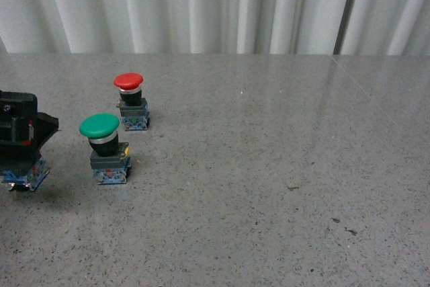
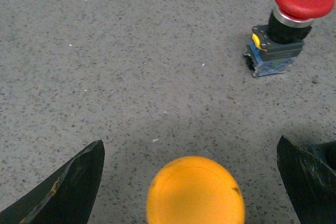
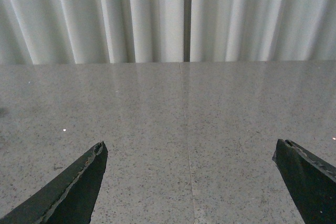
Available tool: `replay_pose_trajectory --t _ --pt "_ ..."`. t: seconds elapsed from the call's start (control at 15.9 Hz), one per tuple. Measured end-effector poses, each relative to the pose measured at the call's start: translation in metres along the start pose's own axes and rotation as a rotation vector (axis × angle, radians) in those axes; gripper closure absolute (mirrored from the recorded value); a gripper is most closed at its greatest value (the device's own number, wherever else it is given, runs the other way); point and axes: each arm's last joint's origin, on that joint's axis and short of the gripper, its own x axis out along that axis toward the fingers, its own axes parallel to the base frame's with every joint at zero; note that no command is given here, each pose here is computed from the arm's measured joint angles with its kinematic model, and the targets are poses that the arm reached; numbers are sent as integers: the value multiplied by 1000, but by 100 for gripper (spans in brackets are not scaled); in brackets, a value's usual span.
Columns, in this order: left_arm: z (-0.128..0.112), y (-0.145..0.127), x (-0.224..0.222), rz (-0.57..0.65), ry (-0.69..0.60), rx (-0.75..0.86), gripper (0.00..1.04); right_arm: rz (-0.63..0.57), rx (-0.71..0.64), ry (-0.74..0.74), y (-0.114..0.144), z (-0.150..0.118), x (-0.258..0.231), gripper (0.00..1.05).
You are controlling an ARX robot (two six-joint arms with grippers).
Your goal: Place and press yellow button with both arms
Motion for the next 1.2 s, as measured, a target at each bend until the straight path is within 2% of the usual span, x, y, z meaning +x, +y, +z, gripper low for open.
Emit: replay_pose_trajectory --t 0.25,0.38,0.44,0.5,0.76,0.82,0.88,0.95,1.01,1.07,1.2 --pt "-5 -3 0 6 12 22 7 0 0 0 0 0 0 6" --pt "-7 -2 -3 15 21 28 26 0 0 0 0 0 0 6" --pt "-2 -1 -13 35 10 37 61 0 0 0 0 0 0 6" --pt "3 -4 -19 35 3 42 68 0 0 0 0 0 0 6" --pt "22 -13 -31 3 -37 61 69 0 0 0 0 0 0 6" --pt "36 -19 -37 -8 -78 74 69 0 0 0 0 0 0 6" --pt "61 -30 -47 -30 -158 91 69 0 0 0 0 0 0 6" --pt "97 -48 -57 -60 -262 105 69 0 0 0 0 0 0 6" --pt "118 -72 -54 -102 -297 105 69 0 0 0 0 0 0 6" --pt "123 -100 -36 -158 -263 89 69 0 0 0 0 0 0 6" --pt "117 -139 -6 -208 -185 71 69 0 0 0 0 0 0 6"
